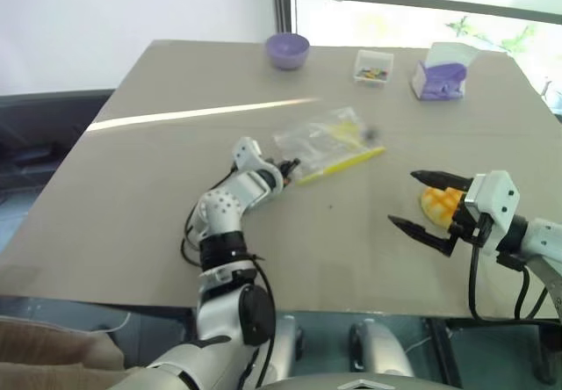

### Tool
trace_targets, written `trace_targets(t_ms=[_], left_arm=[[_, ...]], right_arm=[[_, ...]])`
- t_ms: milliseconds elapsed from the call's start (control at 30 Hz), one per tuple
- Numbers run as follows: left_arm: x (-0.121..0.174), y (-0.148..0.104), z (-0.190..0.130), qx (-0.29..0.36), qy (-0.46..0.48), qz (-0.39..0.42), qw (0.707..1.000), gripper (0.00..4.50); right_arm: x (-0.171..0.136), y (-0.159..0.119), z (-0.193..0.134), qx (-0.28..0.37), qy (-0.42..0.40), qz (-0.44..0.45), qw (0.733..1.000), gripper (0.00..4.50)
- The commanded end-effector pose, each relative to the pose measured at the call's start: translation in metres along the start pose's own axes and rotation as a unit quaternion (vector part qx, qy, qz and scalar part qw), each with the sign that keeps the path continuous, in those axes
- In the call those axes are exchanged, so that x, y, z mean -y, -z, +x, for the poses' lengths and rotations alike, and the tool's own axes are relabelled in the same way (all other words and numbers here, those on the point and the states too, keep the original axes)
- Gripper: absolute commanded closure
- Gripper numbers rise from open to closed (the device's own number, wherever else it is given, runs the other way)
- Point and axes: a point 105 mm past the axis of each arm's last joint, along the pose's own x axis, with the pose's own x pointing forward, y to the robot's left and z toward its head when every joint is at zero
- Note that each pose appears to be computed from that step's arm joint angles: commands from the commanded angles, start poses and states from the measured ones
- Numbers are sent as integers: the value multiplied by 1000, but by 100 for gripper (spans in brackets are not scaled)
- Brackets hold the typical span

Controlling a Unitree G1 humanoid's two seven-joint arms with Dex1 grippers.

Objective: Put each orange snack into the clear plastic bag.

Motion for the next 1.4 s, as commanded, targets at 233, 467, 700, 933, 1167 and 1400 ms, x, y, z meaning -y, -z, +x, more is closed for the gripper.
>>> trace_targets(t_ms=[233,467,700,933,1167,1400], left_arm=[[3,17,-60,-12,110,-2,994,447],[-10,11,-82,-18,113,12,993,447],[-17,10,-68,-24,84,-20,996,394],[-12,10,-42,-30,28,-10,999,178],[1,24,-26,-63,48,-52,995,178],[17,41,-5,-111,66,-93,987,178]], right_arm=[[-9,-13,-4,0,-22,1,1000,0],[-11,-13,2,6,-22,8,1000,0],[-14,-12,13,17,-19,9,1000,0],[-17,-12,17,27,-8,1,1000,0],[-22,-14,16,25,2,-6,1000,0],[-23,-15,17,27,17,-10,999,0]])
